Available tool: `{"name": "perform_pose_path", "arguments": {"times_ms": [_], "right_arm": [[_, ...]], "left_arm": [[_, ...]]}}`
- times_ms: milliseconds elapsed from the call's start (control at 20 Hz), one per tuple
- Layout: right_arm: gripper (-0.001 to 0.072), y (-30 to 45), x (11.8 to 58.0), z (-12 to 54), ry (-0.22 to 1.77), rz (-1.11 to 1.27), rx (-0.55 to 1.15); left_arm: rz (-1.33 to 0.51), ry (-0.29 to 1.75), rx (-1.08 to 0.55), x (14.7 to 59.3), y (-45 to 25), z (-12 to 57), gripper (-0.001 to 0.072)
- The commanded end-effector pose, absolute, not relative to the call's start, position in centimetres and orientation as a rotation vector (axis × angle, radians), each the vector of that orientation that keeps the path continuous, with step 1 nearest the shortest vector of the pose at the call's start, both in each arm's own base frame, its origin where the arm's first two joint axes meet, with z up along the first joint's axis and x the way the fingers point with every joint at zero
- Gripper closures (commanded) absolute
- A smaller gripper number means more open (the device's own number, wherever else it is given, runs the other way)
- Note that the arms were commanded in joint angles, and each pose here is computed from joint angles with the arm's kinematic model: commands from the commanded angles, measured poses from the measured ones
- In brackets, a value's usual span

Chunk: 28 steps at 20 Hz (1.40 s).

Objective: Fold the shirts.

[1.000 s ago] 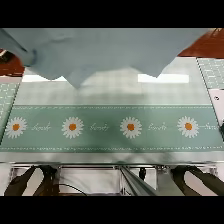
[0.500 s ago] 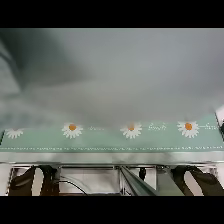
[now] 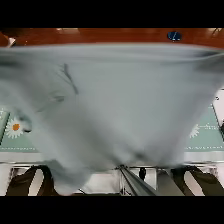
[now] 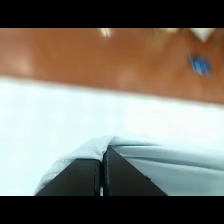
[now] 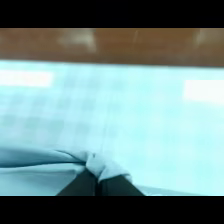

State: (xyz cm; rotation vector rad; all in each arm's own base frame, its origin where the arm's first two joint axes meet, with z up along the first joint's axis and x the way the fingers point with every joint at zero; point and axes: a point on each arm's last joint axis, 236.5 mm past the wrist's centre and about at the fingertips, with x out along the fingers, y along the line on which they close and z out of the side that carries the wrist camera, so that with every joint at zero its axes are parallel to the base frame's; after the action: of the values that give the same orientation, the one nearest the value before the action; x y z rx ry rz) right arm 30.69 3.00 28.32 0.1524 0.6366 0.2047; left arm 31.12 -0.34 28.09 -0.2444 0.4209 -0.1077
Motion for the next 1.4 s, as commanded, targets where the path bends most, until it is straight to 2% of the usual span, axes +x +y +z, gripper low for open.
{"name": "perform_pose_path", "arguments": {"times_ms": [0, 200, 350, 500, 650, 750, 950, 1100, 1250, 1350], "right_arm": [[0.0685, 3.0, 36.3, 19.3, 0.763, 0.232, 0.268], [0.0686, 1.3, 44.6, 10.7, 0.848, 0.192, 0.372], [0.0686, 0.8, 50.1, 5.7, 0.9, 0.183, 0.47], [0.0686, 0.7, 54.4, 2.2, 0.943, 0.199, 0.522], [0.0685, 0.8, 56.4, 0.1, 0.968, 0.209, 0.566], [0.0685, 1.3, 56.1, -0.8, 1.007, 0.225, 0.589], [0.0685, 1.1, 54.6, 0.0, 1.058, 0.261, 0.587], [0.0685, 0.6, 50.9, 0.0, 1.182, 0.318, 0.559], [0.0685, 0.5, 46.0, -3.4, 1.395, 0.325, 0.498], [0.0685, 0.9, 44.1, -5.4, 1.465, 0.321, 0.502]], "left_arm": [[-0.195, 0.661, -0.337, 37.2, -2.1, 17.4, 0.0691], [-0.153, 0.749, -0.386, 46.4, -1.9, 9.3, 0.0691], [-0.145, 0.825, -0.426, 51.5, -2.2, 4.7, 0.0691], [-0.15, 0.886, -0.513, 54.9, -3.4, 1.3, 0.0691], [-0.174, 0.916, -0.593, 56.2, -4.8, -0.7, 0.0691], [-0.2, 0.96, -0.635, 55.7, -6.0, -1.7, 0.069], [-0.279, 1.041, -0.599, 53.4, -5.9, -0.8, 0.069], [-0.446, 1.228, -0.531, 48.3, -6.7, -1.0, 0.069], [-0.457, 1.449, -0.45, 43.1, -5.8, -4.5, 0.069], [-0.45, 1.512, -0.455, 41.4, -5.8, -6.0, 0.069]]}}
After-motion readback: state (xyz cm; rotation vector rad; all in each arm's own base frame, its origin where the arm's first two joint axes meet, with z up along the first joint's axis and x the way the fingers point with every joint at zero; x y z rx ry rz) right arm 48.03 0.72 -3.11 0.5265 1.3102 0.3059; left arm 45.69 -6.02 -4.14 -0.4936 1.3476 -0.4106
